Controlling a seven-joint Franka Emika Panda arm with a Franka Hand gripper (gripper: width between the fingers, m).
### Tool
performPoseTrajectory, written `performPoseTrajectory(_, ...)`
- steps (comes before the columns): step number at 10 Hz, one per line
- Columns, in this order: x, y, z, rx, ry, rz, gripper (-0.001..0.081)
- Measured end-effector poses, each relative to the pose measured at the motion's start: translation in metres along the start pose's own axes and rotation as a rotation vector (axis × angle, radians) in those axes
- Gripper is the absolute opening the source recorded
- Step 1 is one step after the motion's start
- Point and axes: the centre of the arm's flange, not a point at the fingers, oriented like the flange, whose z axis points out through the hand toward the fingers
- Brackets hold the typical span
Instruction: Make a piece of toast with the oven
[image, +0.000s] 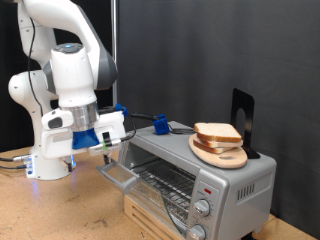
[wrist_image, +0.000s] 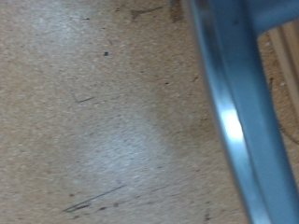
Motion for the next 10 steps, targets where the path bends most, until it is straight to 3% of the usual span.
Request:
performPoseTrajectory(4,0.028,-0.01,0.021,0.012,0.077,0.086,0.0808)
performPoseTrajectory(10,0.054,-0.011,0.05,-0.018,0.1,0.087,0.0808)
